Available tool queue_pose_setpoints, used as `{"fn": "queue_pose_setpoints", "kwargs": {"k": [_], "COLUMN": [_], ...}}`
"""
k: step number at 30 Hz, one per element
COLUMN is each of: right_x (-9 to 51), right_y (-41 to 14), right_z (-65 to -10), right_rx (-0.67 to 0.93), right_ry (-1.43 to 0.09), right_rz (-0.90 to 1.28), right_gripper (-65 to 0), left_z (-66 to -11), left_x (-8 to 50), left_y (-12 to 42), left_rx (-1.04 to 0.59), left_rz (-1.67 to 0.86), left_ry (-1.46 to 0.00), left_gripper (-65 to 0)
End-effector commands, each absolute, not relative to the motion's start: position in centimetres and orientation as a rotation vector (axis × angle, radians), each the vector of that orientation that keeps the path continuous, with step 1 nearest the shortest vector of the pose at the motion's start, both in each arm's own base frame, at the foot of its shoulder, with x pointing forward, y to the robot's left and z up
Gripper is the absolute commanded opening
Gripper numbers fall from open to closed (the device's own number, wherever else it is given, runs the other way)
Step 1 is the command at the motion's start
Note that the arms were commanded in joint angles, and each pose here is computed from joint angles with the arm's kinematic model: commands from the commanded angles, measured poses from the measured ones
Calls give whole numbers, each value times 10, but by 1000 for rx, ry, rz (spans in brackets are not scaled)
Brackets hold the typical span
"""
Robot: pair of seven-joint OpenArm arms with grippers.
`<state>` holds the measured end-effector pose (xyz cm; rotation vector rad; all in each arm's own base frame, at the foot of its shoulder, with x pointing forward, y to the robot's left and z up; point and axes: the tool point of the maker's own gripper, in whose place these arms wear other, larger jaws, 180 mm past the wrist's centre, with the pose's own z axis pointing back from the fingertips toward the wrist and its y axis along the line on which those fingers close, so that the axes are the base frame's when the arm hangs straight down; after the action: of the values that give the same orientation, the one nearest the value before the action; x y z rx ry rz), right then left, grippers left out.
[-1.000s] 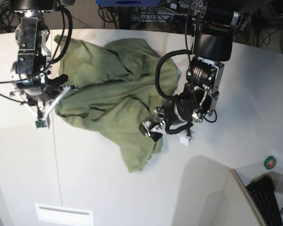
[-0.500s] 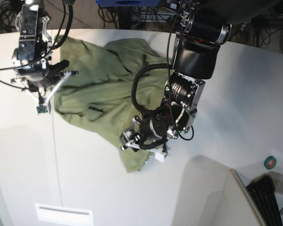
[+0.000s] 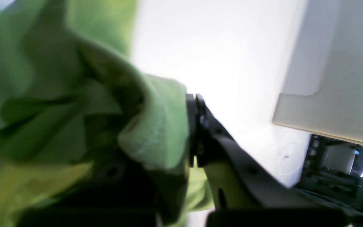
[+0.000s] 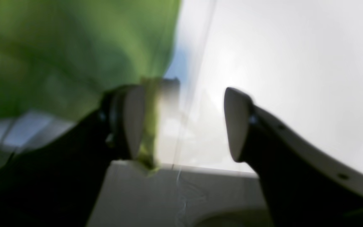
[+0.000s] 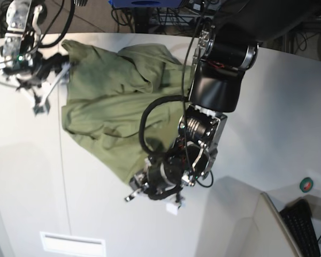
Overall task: Layout the t-shirt on the table in an organized manner, then fold the t-shirt properly
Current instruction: 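Grasp the t-shirt hem with the left gripper and drag it away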
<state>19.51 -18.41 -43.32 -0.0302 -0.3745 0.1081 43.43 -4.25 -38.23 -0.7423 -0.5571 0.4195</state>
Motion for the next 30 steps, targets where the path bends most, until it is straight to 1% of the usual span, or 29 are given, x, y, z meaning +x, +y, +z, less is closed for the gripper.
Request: {"fn": "queue_pose_setpoints", "kwargs": {"k": [1, 3, 4, 7, 8, 13, 20, 25, 26, 27, 29, 30], "right_x": [205, 219, 224, 234, 236, 239, 225, 226, 225, 223, 222, 221], "right_y": [-184, -181, -180, -174, -170, -159, -153, -150, -148, -147, -147, -147], "right_z": [-428, -428, -432, -440, -442, -461, -490, -498, -499, -500, -501, -502], "right_rx": [-21, -1, 11, 55, 78, 157, 191, 207, 211, 212, 213, 214], "right_ry": [-409, -424, -420, -407, -406, -393, -332, -306, -303, -297, -294, -291], "right_rz": [102, 93, 89, 77, 70, 31, 7, 0, 1, 0, -1, -1], "right_gripper": [-224, -200, -195, -192, -192, -192, -191, -200, -210, -243, -339, -411], "left_z": [-353, -343, -335, -315, -311, -304, -292, -289, -291, -292, -293, -292], "left_x": [451, 457, 459, 464, 466, 470, 472, 474, 473, 473, 473, 473], "left_y": [-51, -54, -58, -68, -69, -68, -56, -57, -56, -56, -56, -56], "left_rx": [-789, -823, -870, -1004, -1021, -1012, -1018, -1018, -1017, -1014, -1013, -1014], "left_rz": [392, 403, 424, 492, 507, 534, 520, 515, 516, 518, 519, 518], "left_ry": [-617, -621, -611, -574, -561, -550, -604, -608, -605, -601, -600, -601], "left_gripper": [-650, -650, -650, -650, -650, -650, -650, -650, -650, -650, -650, -650]}}
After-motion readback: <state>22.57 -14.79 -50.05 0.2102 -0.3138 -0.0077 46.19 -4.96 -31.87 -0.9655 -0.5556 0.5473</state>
